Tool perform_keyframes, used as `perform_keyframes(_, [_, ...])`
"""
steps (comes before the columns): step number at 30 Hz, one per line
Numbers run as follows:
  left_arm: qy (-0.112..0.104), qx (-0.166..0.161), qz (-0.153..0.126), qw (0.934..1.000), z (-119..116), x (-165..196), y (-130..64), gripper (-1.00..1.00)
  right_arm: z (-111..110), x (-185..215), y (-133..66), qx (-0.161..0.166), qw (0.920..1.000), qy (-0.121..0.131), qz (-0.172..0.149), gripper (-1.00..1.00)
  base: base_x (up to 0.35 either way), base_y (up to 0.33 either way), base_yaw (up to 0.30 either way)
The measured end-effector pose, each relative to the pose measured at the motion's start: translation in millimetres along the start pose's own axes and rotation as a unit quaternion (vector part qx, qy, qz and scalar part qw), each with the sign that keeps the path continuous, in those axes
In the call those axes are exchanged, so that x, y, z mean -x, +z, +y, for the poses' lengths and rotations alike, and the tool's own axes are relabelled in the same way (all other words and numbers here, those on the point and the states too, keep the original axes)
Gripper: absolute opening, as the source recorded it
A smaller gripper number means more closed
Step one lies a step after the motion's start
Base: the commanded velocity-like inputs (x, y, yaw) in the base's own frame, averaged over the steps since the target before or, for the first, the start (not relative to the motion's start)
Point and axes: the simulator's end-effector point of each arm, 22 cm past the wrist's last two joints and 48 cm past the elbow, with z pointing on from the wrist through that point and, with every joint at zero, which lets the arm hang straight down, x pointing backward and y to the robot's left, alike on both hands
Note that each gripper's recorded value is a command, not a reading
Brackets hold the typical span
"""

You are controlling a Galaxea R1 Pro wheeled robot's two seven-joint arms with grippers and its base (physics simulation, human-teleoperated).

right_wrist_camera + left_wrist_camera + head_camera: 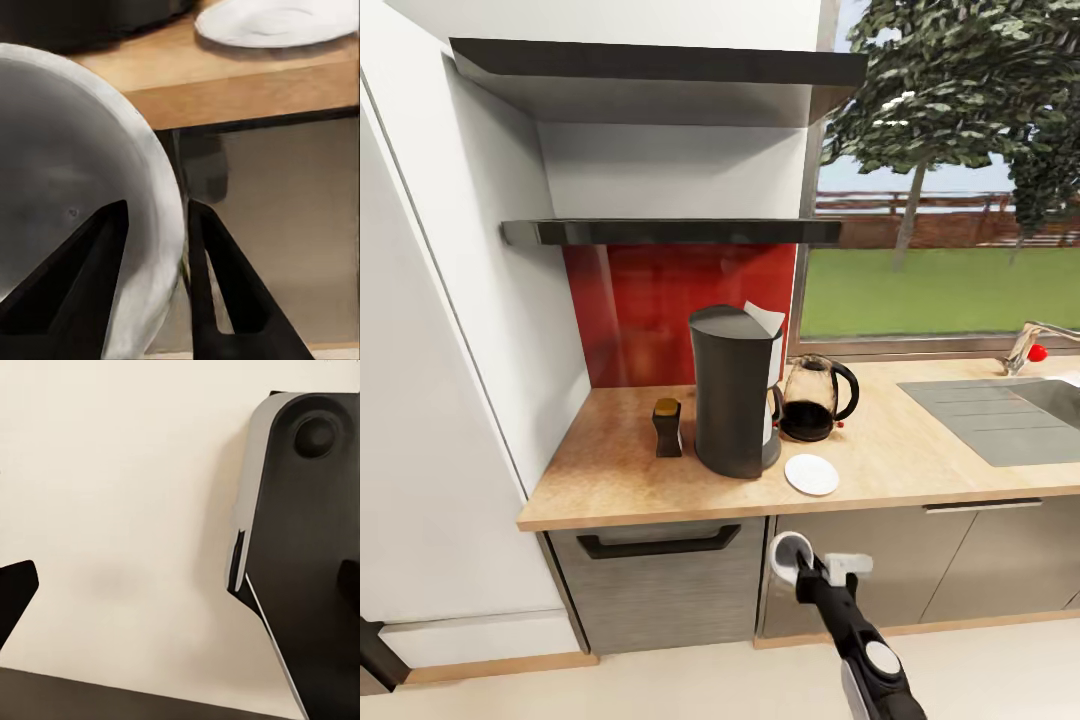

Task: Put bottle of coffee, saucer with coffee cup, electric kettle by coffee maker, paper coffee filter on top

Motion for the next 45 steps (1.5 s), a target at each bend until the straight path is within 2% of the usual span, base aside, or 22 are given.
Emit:
perform_keyframes(2, [0.0,0.0,-0.001,1.0,0.2,0.9,0.1,1.0,-1.2,44.0,-1.4,-0.003,0.999,0.003,-0.045,-1.0,0.0,0.0,0.0])
perform_keyframes(4, [0.0,0.0,-0.002,1.0,-0.1,1.4,0.2,1.0,-1.8,74.0,-4.7,-0.003,0.9973,0.01,-0.073,-1.0,-0.098,0.0,0.0])
perform_keyframes(8, [0.0,0.0,-0.002,1.0,0.0,2.1,0.3,1.0,-1.0,101.5,-9.7,0.0,0.9967,0.026,-0.077,-1.0,-0.237,0.0,0.0])
perform_keyframes(14, [0.0,0.0,-0.002,1.0,-0.4,2.0,0.3,1.0,-1.2,134.9,-19.8,0.003,0.9959,0.028,-0.085,-1.0,-0.058,0.0,0.0])
perform_keyframes(16, [0.0,0.0,-0.001,1.0,0.0,1.7,0.3,1.0,-1.4,131.8,-19.7,0.004,0.9971,0.028,-0.071,-1.0,-0.008,0.0,0.0])
perform_keyframes(19, [0.0,0.001,0.0,1.0,0.5,0.4,0.1,1.0,-0.2,121.5,-14.6,0.007,0.9992,0.03,-0.026,-1.0,-0.002,0.0,0.0])
perform_keyframes(22, [0.001,0.001,0.001,1.0,0.6,-0.3,0.1,1.0,4.7,148.5,2.8,0.011,0.9996,0.027,0.005,-1.0,0.0,0.0,0.0])
perform_keyframes(25, [0.001,0.001,0.003,1.0,0.5,-1.9,-0.1,1.0,-6.2,183.8,16.2,-0.022,0.9994,0.017,0.021,-1.0,0.0,0.0,0.0])
perform_keyframes(27, [0.002,0.0,0.005,1.0,0.6,-3.9,-0.4,1.0,-17.4,207.5,21.2,-0.057,0.998,0.003,0.026,-1.0,0.0,0.0,0.0])
perform_keyframes(29, [0.002,0.001,0.007,1.0,0.7,-5.2,-0.6,1.0,-18.3,210.0,22.0,-0.07,0.9966,-0.013,0.041,-1.0,0.0,0.0,0.0])
perform_keyframes(33, [0.003,0.001,0.009,1.0,0.9,-7.4,-1.0,1.0,-15.3,200.5,18.6,-0.093,0.9897,-0.071,0.083,-1.0,0.0,0.0,0.0])
perform_keyframes(36, [0.003,0.0,0.011,0.9999,0.7,-9.7,-1.3,1.0,-14.8,198.0,16.4,-0.103,0.9857,-0.093,0.095,-1.0,0.027,0.0,0.0])
perform_keyframes(45, [0.004,-0.001,0.015,0.9999,-0.2,-14.8,-2.2,1.0,-18.8,197.3,14.7,-0.116,0.982,-0.111,0.099,-1.0,0.253,-0.001,0.0])
